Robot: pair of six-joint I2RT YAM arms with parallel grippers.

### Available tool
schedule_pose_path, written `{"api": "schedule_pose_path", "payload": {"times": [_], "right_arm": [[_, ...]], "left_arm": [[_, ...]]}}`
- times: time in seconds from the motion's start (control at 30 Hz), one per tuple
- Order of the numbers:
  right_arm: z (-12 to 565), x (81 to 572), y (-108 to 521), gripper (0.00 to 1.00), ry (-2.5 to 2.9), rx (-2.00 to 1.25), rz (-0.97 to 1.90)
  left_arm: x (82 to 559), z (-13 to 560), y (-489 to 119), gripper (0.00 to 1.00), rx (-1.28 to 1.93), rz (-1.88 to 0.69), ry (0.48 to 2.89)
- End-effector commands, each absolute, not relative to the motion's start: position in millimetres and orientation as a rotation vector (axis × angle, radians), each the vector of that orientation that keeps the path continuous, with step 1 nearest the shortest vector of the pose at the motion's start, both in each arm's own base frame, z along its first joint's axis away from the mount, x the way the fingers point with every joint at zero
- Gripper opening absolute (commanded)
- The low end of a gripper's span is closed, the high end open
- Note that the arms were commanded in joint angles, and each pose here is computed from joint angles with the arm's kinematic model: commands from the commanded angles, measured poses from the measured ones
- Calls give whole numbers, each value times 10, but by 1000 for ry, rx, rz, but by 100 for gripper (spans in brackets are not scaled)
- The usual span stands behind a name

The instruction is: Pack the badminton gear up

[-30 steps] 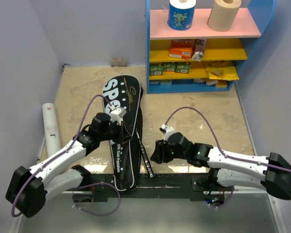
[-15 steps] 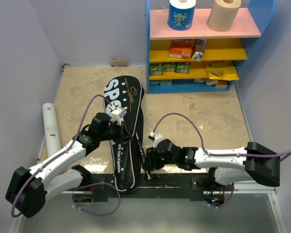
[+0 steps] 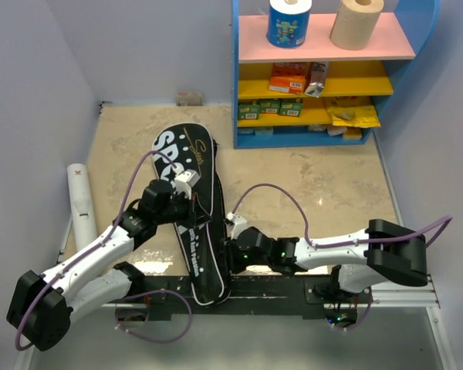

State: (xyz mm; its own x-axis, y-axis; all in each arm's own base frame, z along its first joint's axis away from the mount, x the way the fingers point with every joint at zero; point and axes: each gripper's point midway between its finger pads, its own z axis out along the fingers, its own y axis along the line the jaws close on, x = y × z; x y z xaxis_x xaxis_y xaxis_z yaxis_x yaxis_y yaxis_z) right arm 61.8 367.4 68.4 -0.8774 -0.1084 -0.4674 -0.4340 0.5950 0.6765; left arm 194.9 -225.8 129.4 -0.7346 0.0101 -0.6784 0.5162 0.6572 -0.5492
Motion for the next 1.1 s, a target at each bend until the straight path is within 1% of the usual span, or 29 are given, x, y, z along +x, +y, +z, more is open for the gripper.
{"api": "schedule_pose_path", "payload": {"times": [0.0,0.13,0.17,0.27,0.3,0.4,0.53,0.57,0.67,0.73,0.77,0.8,0.83,0.87,0.9,0.93,0.97,1.07], "right_arm": [[1288,606,4198,14,2222,-427,1438],[1252,483,4398,15,2216,-437,1475],[1149,448,4436,17,2237,-448,1462],[1106,345,4524,25,2243,-461,1483],[1091,327,4524,32,2247,-459,1481],[1071,332,4462,40,2258,-453,1455],[1074,442,4287,46,2266,-416,1352],[1083,462,4246,48,2269,-409,1331],[953,581,3947,53,2331,-371,1147],[1012,676,3777,55,2327,-332,1063],[922,790,3569,57,2347,-296,917],[885,848,3427,57,2363,-259,838],[979,892,3315,58,2348,-222,820],[915,971,3085,59,2350,-196,704],[935,998,2983,59,2349,-149,680],[1088,1025,2883,60,2321,-99,706],[1052,1045,2701,60,2330,-87,639],[1271,1124,2389,61,2278,6,619]], "left_arm": [[1917,1545,-2407,0,477,-1117,2085],[1893,1473,-2397,0,479,-1118,2093],[1882,1443,-2393,0,477,-1120,2102],[1919,1500,-2420,0,482,-1126,2069],[1915,1498,-2417,0,482,-1126,2070],[1924,1506,-2407,0,482,-1114,2071],[1949,1517,-2399,0,474,-1101,2066],[1930,1462,-2369,0,467,-1085,2098],[1937,1445,-2347,0,460,-1066,2113],[1957,1463,-2338,0,467,-1048,2114],[1960,1428,-2319,0,463,-1031,2136],[1965,1430,-2316,0,467,-1025,2138],[1961,1435,-2324,0,487,-1023,2135],[1931,1413,-2346,0,507,-1036,2146],[1914,1402,-2359,0,524,-1039,2151],[1914,1425,-2379,0,555,-1032,2144],[1854,1363,-2409,0,588,-1032,2175],[1738,1344,-2484,0,668,-1027,2188]]}}
